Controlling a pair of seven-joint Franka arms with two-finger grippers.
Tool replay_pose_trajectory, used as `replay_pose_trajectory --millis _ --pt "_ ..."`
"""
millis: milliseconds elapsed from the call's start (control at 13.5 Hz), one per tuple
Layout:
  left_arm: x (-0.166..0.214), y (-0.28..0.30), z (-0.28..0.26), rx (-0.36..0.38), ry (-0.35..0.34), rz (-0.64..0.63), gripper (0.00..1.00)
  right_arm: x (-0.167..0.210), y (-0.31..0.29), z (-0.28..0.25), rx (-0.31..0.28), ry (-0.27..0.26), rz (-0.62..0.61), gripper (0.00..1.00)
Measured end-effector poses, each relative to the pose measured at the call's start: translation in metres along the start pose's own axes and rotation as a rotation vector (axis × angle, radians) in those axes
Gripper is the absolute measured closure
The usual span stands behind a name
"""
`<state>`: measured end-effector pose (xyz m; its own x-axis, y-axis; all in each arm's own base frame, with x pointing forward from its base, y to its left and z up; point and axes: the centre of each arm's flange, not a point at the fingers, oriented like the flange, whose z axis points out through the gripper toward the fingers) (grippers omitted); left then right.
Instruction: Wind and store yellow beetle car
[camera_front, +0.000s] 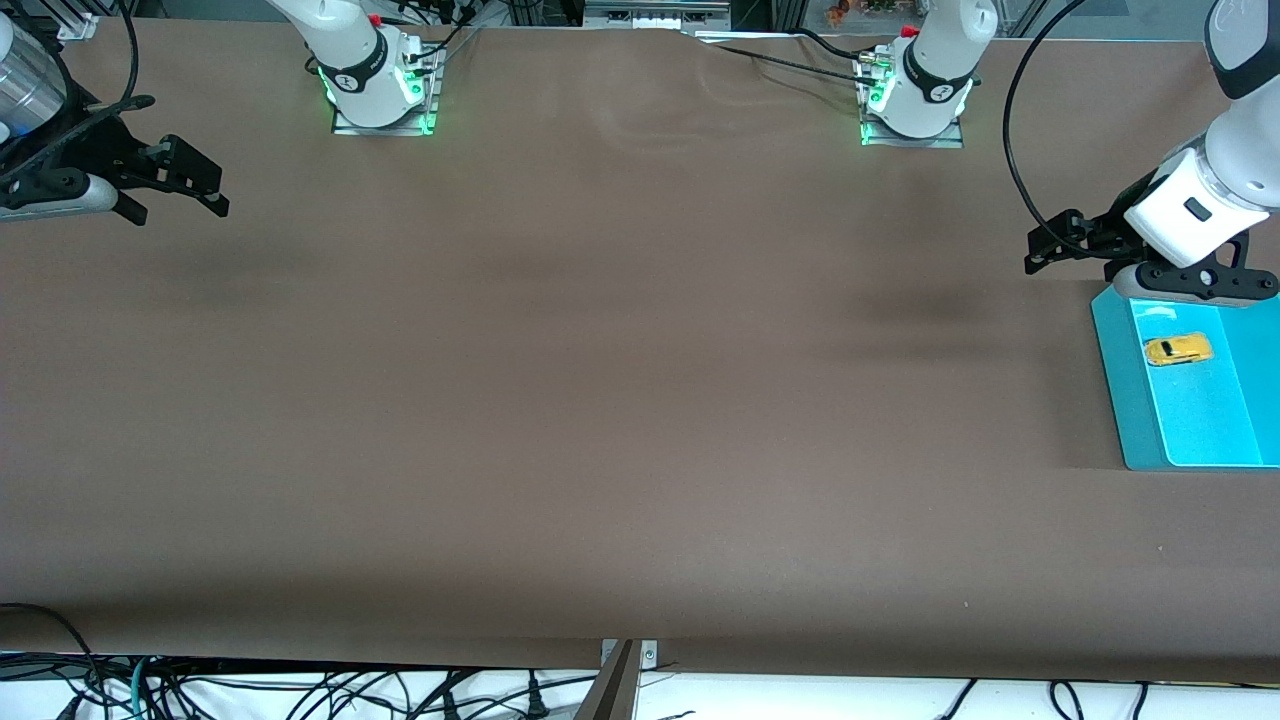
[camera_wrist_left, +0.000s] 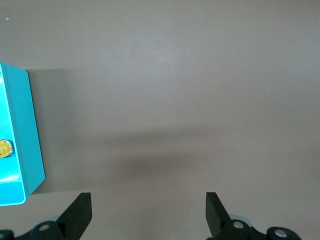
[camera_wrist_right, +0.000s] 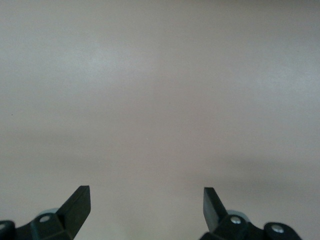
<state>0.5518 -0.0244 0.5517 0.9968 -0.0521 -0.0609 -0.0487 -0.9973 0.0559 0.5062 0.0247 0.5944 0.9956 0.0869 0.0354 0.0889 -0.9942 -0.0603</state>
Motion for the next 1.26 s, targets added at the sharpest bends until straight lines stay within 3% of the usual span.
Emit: replay_pose_trajectory --millis 1255 --pt "0.0018 -0.0059 0.0024 -0.001 -0.006 -0.011 0.0 -0.0003 0.0 0.0002 0.0 -0.002 -0.001 0.0"
